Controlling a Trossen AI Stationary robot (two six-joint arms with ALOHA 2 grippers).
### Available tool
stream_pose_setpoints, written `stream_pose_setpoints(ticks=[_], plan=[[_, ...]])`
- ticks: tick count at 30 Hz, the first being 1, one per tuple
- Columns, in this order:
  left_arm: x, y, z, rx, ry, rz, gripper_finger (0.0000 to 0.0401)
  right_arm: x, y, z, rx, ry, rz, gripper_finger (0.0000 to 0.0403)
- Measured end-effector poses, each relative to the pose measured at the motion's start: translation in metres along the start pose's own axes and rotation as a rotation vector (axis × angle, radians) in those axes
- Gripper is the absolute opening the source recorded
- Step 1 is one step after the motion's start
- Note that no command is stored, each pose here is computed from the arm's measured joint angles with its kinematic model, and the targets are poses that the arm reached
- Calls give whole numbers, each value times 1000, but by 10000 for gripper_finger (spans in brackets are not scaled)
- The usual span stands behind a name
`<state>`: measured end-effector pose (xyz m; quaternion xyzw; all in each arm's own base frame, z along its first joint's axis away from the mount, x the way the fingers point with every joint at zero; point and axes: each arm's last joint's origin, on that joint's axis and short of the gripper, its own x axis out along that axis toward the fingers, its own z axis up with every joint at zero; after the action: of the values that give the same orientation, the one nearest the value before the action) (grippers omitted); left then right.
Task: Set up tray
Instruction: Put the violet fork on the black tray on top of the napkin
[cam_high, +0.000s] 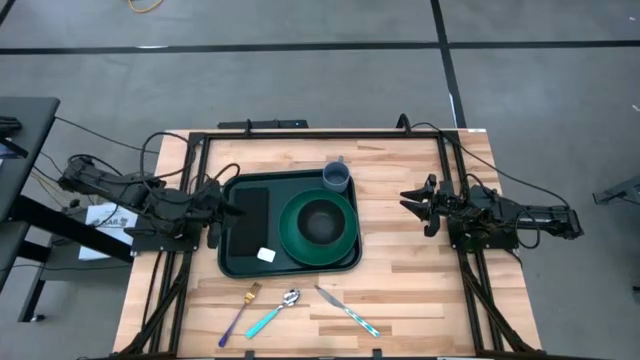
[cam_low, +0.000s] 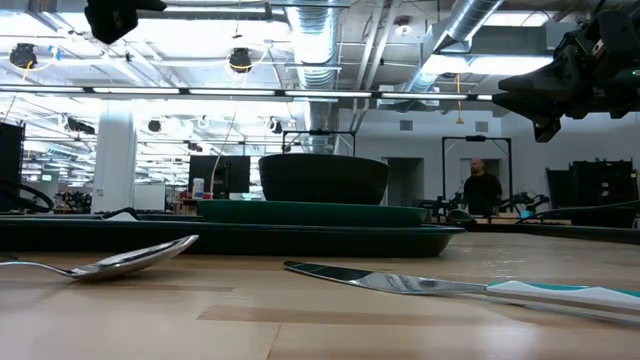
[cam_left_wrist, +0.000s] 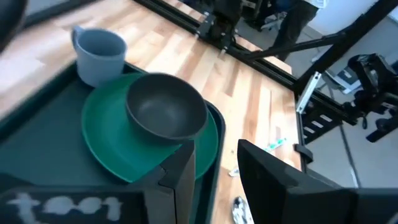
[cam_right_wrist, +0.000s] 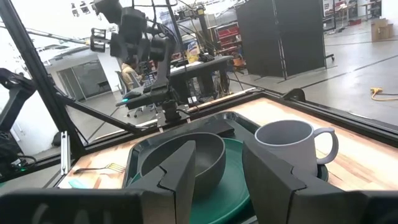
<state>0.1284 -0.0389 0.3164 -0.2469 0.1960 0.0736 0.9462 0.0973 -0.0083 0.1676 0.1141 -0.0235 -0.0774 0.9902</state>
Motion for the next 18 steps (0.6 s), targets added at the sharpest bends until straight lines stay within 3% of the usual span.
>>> stream_pose_setpoints(ticks=[10, 18], plan=[[29, 14, -52, -128, 67, -42, 108, 0, 0, 0, 0, 0, 0, 123], [33, 18, -64, -204, 108, -29, 108, 0, 0, 0, 0, 0, 0, 123]])
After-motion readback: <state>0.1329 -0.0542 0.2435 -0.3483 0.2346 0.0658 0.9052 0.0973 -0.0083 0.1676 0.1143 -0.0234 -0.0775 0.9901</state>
